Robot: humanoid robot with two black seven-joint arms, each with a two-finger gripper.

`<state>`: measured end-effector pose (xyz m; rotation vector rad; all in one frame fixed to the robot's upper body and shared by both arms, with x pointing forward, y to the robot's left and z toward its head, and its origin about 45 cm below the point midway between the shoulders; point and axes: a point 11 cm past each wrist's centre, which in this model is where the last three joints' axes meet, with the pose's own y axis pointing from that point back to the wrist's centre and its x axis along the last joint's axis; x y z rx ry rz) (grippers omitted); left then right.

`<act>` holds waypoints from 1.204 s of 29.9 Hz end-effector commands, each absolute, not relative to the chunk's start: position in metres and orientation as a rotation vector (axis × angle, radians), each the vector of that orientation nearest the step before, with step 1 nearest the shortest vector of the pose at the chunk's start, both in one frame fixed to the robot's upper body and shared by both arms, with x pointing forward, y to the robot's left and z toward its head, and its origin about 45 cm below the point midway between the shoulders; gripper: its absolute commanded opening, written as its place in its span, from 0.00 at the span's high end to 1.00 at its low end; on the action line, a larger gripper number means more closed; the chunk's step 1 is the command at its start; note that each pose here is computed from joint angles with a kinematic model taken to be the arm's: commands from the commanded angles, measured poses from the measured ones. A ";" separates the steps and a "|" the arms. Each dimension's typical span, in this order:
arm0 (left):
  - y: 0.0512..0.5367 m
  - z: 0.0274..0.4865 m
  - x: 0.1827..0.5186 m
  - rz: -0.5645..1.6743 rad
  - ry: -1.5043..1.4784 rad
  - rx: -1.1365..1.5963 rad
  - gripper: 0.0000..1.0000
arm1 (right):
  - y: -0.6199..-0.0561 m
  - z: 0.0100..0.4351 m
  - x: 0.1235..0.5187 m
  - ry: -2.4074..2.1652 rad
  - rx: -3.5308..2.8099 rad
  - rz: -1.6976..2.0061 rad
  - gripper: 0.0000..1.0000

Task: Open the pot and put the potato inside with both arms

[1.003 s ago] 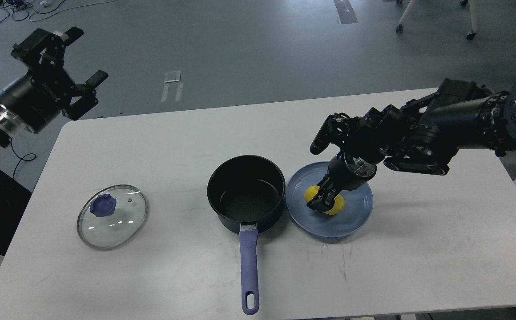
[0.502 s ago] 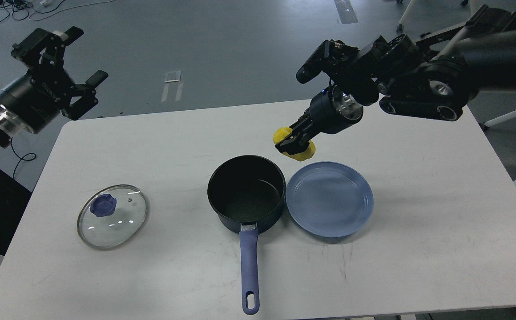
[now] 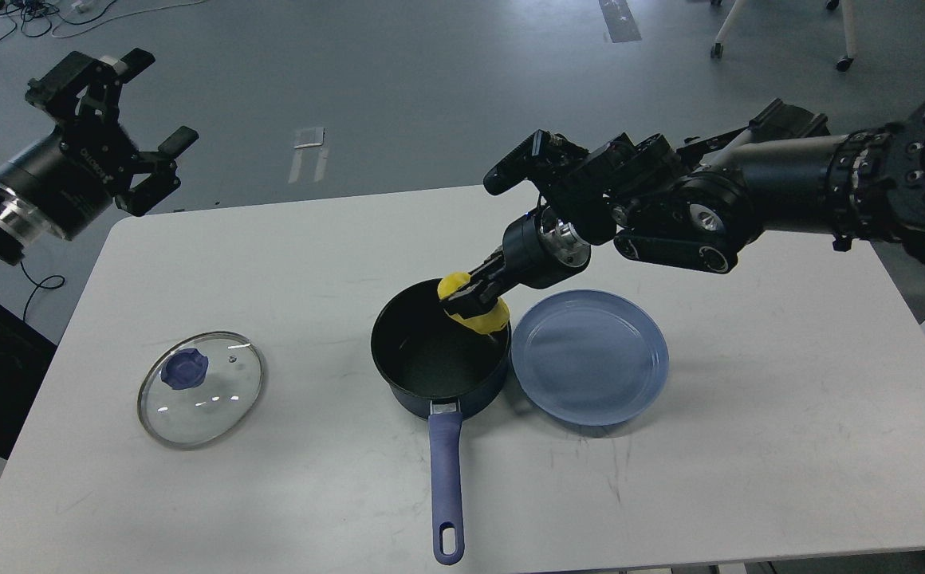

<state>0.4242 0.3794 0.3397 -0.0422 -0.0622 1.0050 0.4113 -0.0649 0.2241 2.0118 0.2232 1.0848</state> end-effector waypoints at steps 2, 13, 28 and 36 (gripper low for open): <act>0.379 0.339 0.424 1.004 -0.061 -0.042 0.02 | -0.061 0.226 0.411 0.153 2.092 1.020 0.21; 0.379 0.340 0.424 1.005 -0.063 -0.043 0.02 | -0.072 0.259 0.432 0.018 2.132 1.039 0.02; 0.358 0.302 0.422 0.978 0.025 -0.057 0.02 | -0.238 0.265 0.474 -1.294 2.649 0.231 0.02; 0.344 0.271 0.422 0.996 0.102 -0.114 0.02 | -0.276 0.214 0.460 -1.755 2.680 -0.223 0.02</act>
